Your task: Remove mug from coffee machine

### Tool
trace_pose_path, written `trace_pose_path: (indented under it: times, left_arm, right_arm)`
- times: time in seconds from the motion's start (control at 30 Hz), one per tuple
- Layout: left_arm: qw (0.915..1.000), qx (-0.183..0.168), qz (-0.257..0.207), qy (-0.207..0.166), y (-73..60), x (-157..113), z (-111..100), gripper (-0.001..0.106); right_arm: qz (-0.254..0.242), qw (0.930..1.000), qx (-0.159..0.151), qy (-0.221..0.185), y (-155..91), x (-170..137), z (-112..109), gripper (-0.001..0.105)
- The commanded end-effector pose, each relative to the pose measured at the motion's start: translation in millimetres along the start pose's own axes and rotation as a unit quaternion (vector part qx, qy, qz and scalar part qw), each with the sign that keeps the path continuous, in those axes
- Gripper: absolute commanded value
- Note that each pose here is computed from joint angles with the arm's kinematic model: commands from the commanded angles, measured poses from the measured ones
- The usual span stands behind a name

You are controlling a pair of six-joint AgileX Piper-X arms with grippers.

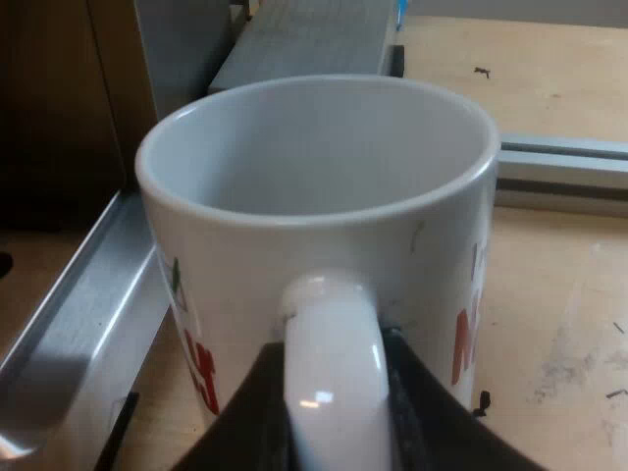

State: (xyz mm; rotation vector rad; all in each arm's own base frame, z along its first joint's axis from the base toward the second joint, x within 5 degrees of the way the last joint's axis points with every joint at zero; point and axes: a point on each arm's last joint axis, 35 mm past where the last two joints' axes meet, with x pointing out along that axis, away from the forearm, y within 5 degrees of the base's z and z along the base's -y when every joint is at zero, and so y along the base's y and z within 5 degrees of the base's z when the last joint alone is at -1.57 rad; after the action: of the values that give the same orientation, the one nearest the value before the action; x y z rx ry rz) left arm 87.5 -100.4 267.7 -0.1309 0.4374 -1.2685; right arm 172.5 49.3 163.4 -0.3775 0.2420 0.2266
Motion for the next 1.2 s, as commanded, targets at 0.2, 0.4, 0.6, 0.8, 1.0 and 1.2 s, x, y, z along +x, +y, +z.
trace_pose_path:
  times: [0.2, 0.4, 0.6, 0.8, 1.0, 1.2]
  left_arm:
    - [0.9999, 0.002, 0.004, -0.009, -0.9, 0.0, 3.7, 0.08]
    - [0.9999, 0.002, 0.004, -0.009, -0.9, 0.0, 3.7, 0.08]
    - [0.9999, 0.002, 0.004, -0.009, -0.9, 0.0, 3.7, 0.08]
    - [0.9999, 0.002, 0.004, -0.009, -0.9, 0.0, 3.7, 0.08]
    - [0.9999, 0.001, 0.011, -0.011, -0.3, 0.0, 3.8, 0.08]
    - [0.9961, 0.001, 0.084, -0.024, 4.8, -0.5, 4.7, 0.08]
  right_arm:
    - [-0.004, 0.9988, -0.004, -0.049, 2.9, 22.8, -1.9, 0.0]
    - [-0.007, 0.9983, -0.003, -0.058, 6.8, 32.3, -10.3, 0.0]
    - [-0.004, 0.9987, -0.004, -0.05, 12.5, 41.4, -24.1, 0.0]
    - [-0.011, 0.9983, -0.001, -0.058, 13.7, 45.9, -26.9, 0.0]
    - [-0.015, 0.9982, 0.004, -0.057, 13.3, 46.9, -26.5, 0.0]
    - [-0.015, 0.9982, 0.006, -0.058, 13.3, 46.9, -26.3, 0.0]
